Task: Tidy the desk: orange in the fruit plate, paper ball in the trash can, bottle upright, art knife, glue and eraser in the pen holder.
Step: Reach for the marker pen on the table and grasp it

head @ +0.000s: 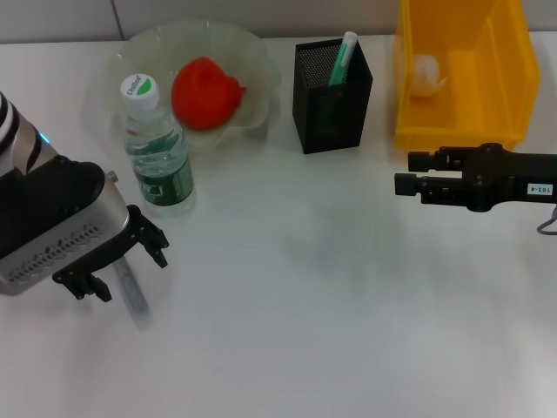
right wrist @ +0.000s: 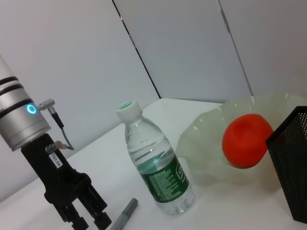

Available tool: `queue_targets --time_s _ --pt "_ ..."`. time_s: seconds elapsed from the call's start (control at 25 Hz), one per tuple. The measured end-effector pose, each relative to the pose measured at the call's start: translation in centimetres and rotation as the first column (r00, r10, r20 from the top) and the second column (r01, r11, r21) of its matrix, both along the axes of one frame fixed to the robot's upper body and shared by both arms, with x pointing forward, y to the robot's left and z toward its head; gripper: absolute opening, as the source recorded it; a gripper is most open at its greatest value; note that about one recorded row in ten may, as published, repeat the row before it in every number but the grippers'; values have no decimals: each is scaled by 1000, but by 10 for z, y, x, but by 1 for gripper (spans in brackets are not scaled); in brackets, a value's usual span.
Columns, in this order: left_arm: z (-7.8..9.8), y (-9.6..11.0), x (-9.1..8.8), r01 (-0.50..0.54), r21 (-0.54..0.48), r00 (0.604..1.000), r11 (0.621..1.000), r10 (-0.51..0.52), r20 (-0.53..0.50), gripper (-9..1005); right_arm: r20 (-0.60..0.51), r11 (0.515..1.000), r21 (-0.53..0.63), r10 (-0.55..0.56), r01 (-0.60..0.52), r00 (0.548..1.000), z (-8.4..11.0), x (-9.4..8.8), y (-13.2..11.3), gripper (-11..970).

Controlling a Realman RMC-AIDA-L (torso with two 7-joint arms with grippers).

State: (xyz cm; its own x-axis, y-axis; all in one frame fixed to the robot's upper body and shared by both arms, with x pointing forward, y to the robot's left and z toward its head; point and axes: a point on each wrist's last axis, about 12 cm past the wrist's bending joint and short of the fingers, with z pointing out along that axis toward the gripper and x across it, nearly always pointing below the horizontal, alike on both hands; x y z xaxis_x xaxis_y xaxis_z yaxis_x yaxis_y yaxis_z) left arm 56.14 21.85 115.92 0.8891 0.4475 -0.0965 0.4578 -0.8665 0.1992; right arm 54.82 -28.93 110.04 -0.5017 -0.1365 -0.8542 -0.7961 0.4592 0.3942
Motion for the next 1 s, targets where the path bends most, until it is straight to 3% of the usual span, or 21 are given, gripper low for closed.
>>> queue_targets --time_s 0.28,1.0 --pt "-7 -4 -1 -24 25 1000 999 24 -12 765 -2 1000 5 6 -6 1000 0 -1 1 625" --pt "-21 -16 -1 -56 86 998 995 56 4 620 -10 1000 7 8 -8 1000 -2 -4 -1 625"
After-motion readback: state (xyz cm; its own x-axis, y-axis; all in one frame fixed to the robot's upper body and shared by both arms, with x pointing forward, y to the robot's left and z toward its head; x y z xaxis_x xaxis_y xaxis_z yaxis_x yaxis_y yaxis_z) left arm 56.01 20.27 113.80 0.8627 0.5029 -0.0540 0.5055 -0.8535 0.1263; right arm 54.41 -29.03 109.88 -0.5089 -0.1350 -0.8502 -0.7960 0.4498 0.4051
